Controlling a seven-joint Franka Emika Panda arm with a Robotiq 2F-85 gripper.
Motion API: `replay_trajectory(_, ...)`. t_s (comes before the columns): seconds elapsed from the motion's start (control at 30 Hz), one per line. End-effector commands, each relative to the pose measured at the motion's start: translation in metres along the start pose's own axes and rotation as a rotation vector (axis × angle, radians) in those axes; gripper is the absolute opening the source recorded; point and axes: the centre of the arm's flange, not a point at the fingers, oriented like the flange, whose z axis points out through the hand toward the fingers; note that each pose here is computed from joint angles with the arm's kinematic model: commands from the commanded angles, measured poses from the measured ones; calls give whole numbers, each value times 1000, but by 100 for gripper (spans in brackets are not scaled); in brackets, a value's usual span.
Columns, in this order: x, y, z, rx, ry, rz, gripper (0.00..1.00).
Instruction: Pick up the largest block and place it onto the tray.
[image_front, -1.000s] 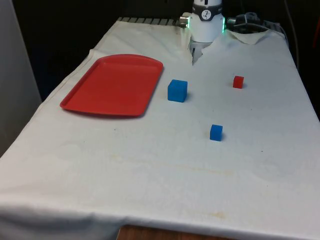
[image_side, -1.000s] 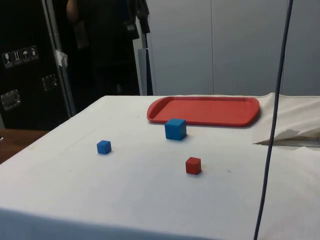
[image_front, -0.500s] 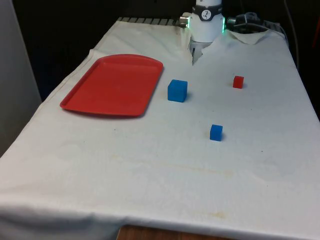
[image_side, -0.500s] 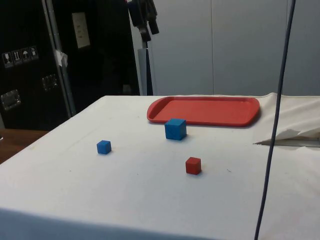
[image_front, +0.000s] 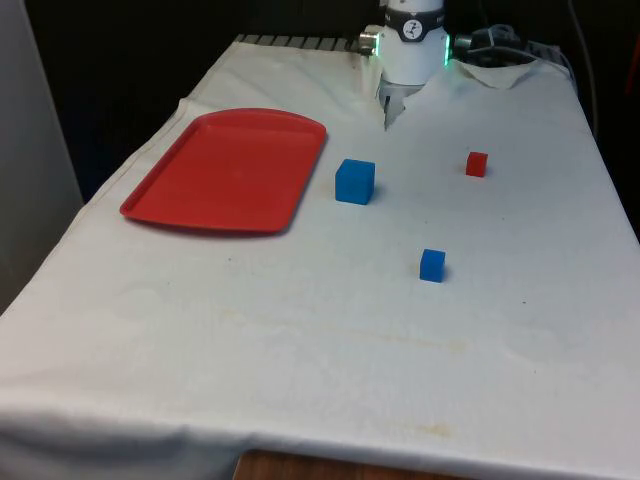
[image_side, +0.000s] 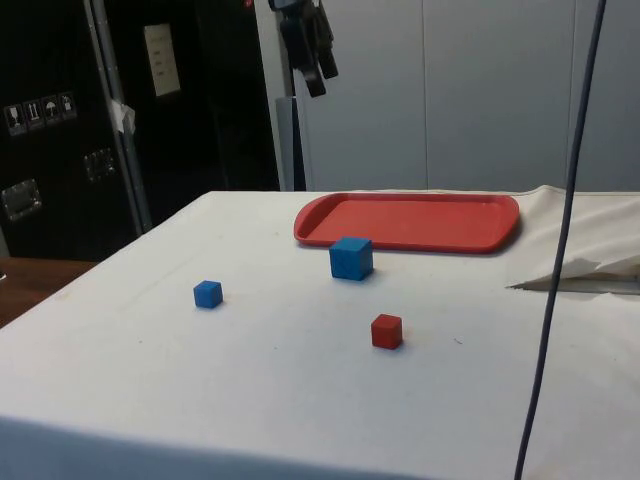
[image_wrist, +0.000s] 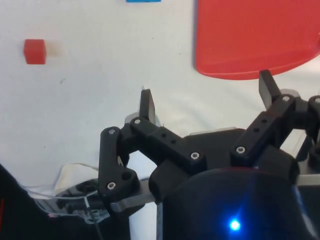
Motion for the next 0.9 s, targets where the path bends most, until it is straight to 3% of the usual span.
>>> replay_trajectory(0.0, -1, 0, 2, -1, 0, 0, 100)
replay_trajectory(0.03, -7, 1, 4, -15, 15, 4, 100)
replay_trajectory(0.27, -18, 2, 20, -35, 22, 7, 100)
replay_trajectory(0.3, -16, 1, 20, -25, 8, 4, 100)
replay_trajectory(0.33, -20, 2, 22, -37, 23, 7, 100)
replay_trajectory(0.53, -28, 3, 36, -53, 39, 18, 100)
replay_trajectory(0.57, -27, 2, 34, -41, 23, 12, 100)
replay_trajectory(0.6, -29, 3, 38, -55, 42, 21, 100)
replay_trajectory(0.8, -30, 0, 52, -70, 56, 55, 100)
replay_trajectory(0.83, -31, 0, 51, -59, 45, 49, 100)
replay_trajectory(0.87, -30, 0, 55, -72, 55, 62, 100)
